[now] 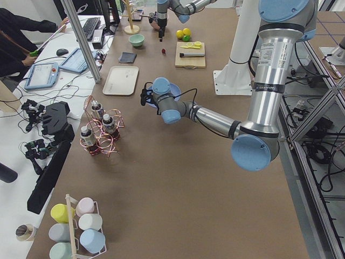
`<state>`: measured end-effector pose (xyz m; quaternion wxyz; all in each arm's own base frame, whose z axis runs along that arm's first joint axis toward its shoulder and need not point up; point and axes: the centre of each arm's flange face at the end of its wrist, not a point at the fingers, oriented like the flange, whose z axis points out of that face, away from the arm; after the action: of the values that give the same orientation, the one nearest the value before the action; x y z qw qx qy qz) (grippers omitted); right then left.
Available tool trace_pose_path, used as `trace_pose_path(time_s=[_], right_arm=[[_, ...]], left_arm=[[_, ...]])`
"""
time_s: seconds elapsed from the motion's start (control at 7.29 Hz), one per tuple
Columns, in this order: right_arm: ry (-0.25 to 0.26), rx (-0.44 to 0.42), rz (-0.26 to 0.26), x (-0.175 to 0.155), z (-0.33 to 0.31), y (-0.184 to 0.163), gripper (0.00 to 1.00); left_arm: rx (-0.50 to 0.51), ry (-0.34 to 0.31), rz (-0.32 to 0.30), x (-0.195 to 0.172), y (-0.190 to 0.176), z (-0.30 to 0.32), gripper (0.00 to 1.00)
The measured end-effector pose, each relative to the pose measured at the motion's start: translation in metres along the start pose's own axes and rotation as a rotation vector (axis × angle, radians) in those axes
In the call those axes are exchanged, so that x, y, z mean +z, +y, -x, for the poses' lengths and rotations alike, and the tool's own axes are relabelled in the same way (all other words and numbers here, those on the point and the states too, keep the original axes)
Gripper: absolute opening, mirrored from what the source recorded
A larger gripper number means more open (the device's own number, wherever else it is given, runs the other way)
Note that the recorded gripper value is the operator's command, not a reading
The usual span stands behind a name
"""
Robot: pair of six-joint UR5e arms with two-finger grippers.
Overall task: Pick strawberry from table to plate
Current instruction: 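Lower the right gripper onto the red strawberry while the left arm reaches the plate, then grip and lift the strawberry with the right gripper while the left pushes the plate inward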
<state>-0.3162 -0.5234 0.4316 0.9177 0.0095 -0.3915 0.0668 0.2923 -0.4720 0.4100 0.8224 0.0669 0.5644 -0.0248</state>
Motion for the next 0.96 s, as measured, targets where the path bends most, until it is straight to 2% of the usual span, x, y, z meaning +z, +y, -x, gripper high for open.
trace_pose_path(time_s=[0.27, 0.55, 0.69, 0.82, 0.96], right_arm=[[0.009, -0.023, -0.001, 0.028, 0.017, 0.007, 1.0], [0.023, -0.031, 0.0, 0.053, 0.022, 0.015, 0.98], [0.036, -0.033, -0.002, 0.061, 0.022, 0.016, 0.71], [0.044, -0.032, -0.002, 0.066, 0.023, 0.016, 0.24], [0.047, -0.028, -0.001, 0.068, 0.023, 0.016, 0.0]], left_arm=[[-0.039, 0.006, -0.013, 0.033, 0.014, -0.049, 0.0], [-0.045, 0.006, -0.02, 0.047, 0.02, -0.077, 0.0], [-0.045, 0.007, -0.021, 0.048, 0.021, -0.08, 0.0], [-0.043, 0.009, -0.021, 0.048, 0.022, -0.083, 0.0], [-0.041, 0.013, -0.021, 0.047, 0.023, -0.085, 0.0]])
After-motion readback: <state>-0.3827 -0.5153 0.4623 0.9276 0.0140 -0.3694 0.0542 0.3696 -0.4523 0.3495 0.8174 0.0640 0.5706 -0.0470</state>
